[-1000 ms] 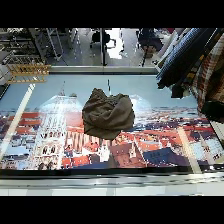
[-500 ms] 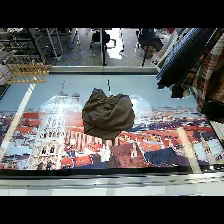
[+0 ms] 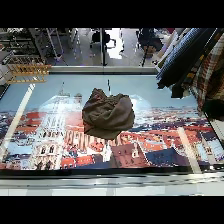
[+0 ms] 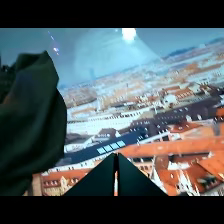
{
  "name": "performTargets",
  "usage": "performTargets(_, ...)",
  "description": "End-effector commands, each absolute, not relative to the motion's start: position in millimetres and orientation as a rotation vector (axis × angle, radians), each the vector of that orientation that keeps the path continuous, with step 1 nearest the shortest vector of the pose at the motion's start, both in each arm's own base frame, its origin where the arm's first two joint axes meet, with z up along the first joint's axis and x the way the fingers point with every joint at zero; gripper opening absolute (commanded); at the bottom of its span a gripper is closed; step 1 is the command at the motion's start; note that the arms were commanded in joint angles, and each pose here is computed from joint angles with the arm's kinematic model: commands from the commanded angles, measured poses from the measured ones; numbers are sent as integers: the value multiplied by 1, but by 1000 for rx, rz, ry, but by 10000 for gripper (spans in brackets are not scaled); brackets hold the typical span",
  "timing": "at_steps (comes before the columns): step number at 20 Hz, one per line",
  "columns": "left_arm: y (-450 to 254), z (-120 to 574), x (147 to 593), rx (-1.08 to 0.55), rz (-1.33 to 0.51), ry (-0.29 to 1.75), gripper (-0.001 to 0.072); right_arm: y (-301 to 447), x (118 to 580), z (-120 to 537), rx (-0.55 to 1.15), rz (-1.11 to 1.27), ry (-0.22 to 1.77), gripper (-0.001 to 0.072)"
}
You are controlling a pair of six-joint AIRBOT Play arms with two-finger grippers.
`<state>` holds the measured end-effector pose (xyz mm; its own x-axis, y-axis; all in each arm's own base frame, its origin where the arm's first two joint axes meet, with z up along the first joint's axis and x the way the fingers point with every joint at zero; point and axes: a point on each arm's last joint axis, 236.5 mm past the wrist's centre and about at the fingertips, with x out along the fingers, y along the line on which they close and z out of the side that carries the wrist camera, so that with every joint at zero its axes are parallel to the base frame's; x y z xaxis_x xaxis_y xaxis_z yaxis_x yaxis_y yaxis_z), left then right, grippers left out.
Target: Fold the clothes and pants, and hang the long-sleeved shirts on hangers.
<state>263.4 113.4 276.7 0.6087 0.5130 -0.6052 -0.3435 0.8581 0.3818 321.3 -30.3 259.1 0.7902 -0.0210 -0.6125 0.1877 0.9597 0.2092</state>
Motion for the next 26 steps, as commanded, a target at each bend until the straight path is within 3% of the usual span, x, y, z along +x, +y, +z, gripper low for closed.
performTargets(1,105,278,277,233,459,738,20,-12,348,305,353,-22,439,24)
performTargets(6,89,263,289,160,407,769,15,17,352,305,473,84,456,25)
performTargets(7,80,257,291,137,372,787,15,24,348,290,453,111,525,87)
performTargets(10,44,244,294,128,201,828,41,45,318,225,237,242,834,367)
performTargets(11,34,240,293,139,143,848,251,42,307,210,192,250,913,401)
performTargets(12,27,234,289,155,105,879,563,34,298,194,140,234,976,406)
performTargets(13,27,225,281,159,98,929,706,21,290,181,89,200,1029,407)
performTargets(14,28,212,271,171,93,994,704,10,282,167,62,159,1077,412)
performTargets(17,16,154,255,171,31,1120,704,34,281,135,126,247,1049,524)
performTargets(20,-59,90,266,-47,-223,1100,704,94,286,93,357,450,957,530)
performTargets(22,-90,62,288,-187,-297,1049,703,96,301,60,502,395,922,530)
performTargets(26,-106,26,351,-345,-274,1047,703,90,342,27,696,303,922,524)
